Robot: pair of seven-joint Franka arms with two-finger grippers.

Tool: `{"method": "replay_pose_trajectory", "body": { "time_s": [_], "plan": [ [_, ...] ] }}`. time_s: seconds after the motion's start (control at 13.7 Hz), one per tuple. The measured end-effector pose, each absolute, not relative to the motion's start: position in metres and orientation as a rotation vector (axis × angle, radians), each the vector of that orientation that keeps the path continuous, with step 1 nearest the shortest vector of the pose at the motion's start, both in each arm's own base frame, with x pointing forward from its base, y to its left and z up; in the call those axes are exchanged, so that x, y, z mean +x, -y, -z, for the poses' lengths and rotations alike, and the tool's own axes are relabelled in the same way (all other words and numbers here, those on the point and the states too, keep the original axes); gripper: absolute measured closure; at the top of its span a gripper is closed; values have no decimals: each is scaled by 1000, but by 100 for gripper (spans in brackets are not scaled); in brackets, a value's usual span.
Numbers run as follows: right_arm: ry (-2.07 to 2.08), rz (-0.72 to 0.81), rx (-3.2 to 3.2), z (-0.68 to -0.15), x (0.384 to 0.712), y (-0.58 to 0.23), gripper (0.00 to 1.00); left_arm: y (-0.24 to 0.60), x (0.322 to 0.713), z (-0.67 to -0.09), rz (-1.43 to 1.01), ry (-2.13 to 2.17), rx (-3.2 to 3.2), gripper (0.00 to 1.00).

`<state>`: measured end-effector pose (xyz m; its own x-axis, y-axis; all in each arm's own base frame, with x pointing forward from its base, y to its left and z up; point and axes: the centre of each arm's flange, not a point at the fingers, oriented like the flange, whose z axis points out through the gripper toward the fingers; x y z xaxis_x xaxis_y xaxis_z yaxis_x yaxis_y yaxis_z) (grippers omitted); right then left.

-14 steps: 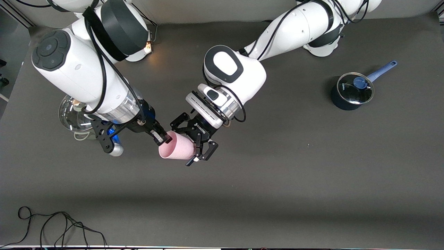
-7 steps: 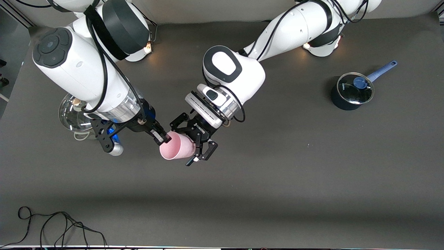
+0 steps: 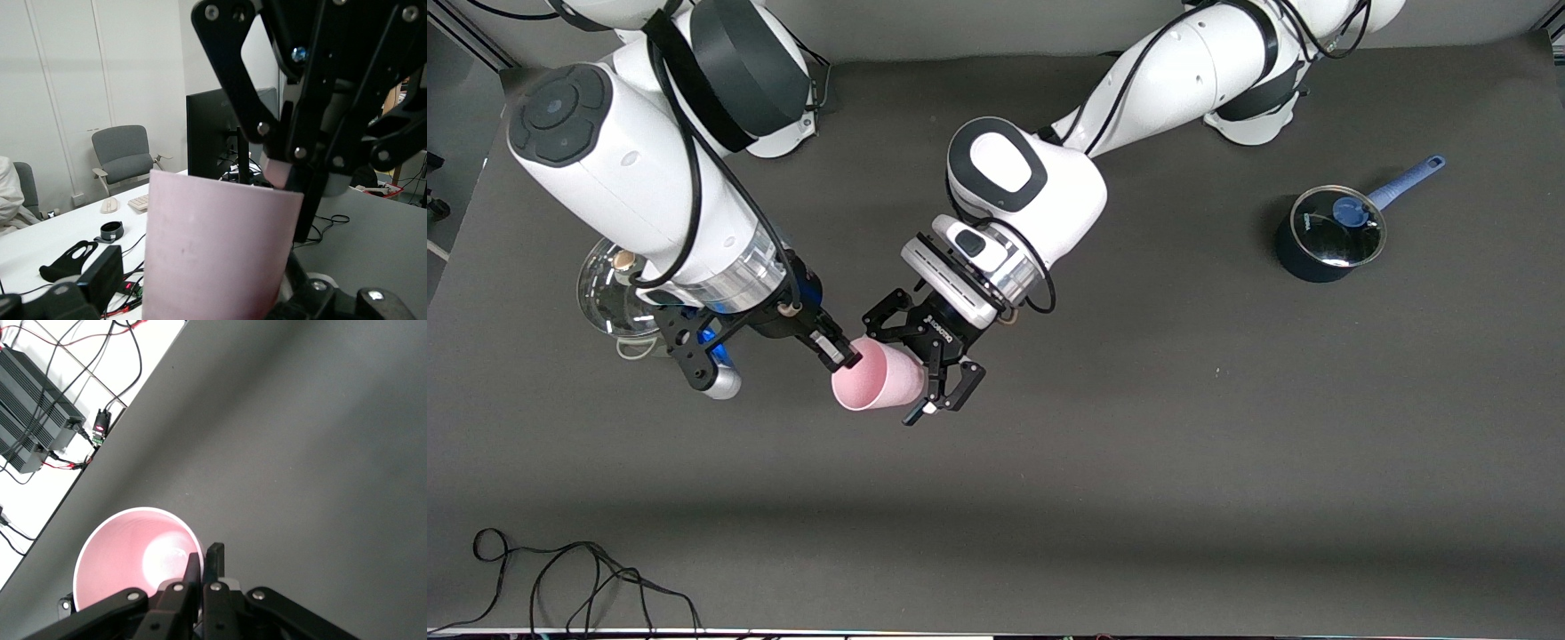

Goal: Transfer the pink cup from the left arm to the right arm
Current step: 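Pull the cup away with the right gripper while the left gripper opens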

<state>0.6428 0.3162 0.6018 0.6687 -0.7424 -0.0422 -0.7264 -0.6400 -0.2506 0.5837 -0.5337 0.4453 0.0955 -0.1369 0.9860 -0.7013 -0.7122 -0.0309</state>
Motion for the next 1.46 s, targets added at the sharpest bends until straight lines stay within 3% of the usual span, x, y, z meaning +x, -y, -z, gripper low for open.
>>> {"method": "replay_pose_trajectory", "body": {
  "time_s": [0.51, 0.95, 1.46],
  "plan": [
    [-1188, 204, -2702, -608, 679, -218, 96, 509, 607, -437, -1719, 847, 1977, 0],
    [-1115, 291, -2840, -600, 712, -60, 96, 443, 664, -401, -1686, 963, 2008, 0],
    [-842, 261, -3096, -573, 715, 48, 96, 343, 732, -373, -1581, 1199, 1863, 0]
  ]
}}
